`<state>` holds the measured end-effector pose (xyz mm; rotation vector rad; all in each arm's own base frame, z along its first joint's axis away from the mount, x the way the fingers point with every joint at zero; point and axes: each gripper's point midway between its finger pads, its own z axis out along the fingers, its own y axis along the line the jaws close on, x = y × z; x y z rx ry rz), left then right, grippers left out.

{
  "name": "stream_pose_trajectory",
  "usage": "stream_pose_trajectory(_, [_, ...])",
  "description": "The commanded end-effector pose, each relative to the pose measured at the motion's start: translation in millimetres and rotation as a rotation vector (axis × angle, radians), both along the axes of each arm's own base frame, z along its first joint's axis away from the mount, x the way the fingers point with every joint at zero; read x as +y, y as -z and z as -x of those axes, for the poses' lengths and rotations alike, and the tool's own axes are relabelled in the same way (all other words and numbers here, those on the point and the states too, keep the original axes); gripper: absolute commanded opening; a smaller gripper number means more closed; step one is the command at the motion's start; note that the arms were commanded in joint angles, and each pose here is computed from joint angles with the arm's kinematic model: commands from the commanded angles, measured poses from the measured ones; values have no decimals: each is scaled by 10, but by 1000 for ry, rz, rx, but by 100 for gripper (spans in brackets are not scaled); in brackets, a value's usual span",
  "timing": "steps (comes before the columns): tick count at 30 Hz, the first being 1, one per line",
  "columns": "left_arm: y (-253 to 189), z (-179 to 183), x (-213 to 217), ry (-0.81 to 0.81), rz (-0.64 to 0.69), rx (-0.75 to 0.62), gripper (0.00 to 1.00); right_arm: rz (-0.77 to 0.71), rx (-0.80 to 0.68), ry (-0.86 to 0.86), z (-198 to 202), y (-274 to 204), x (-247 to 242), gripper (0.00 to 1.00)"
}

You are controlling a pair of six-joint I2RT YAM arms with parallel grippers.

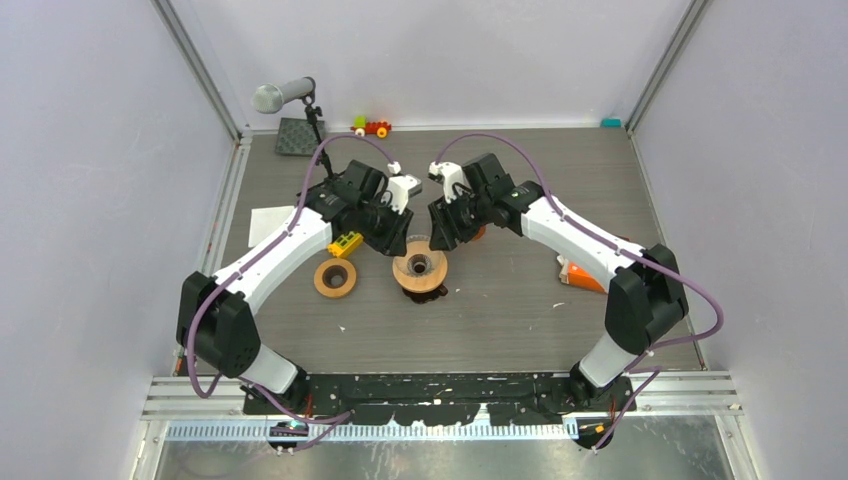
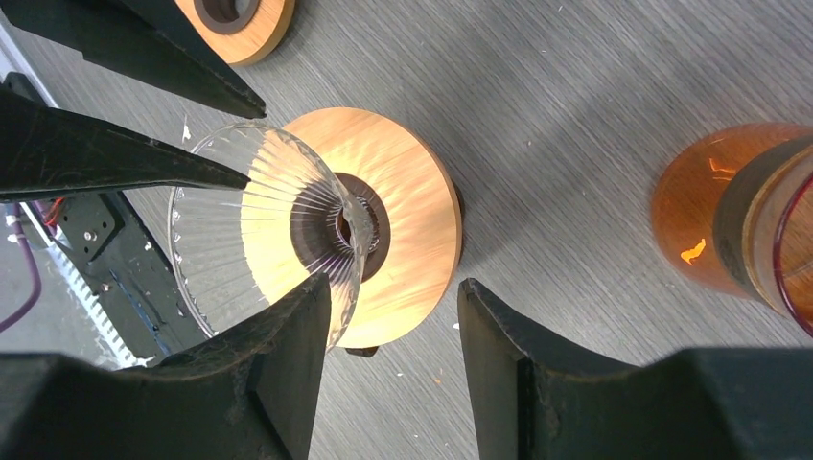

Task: Place the coffee filter in the dripper
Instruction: Place the coffee dripper in the dripper holder.

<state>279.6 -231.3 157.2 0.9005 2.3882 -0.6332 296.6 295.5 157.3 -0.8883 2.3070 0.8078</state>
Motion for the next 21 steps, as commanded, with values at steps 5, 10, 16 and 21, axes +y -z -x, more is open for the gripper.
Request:
stream_pose_trajectory(5, [-428,-110,-107,-1,82,-78,41,-80,-172,49,-172,-700,-223,56])
stream_pose_trajectory(10, [-742,-163,-157,2,146,-161,55,-98,-224,163,-291,-895,-664,58])
stream_pose_trajectory(16, [-987,-199,-91,-21,180,-287,86,-69,-274,382,-465,-978,-1411,61])
stream_pose_trajectory(21, [-970,-193,30,-44,148,-332,94,123,-297,512,-485,-768,-1917,61])
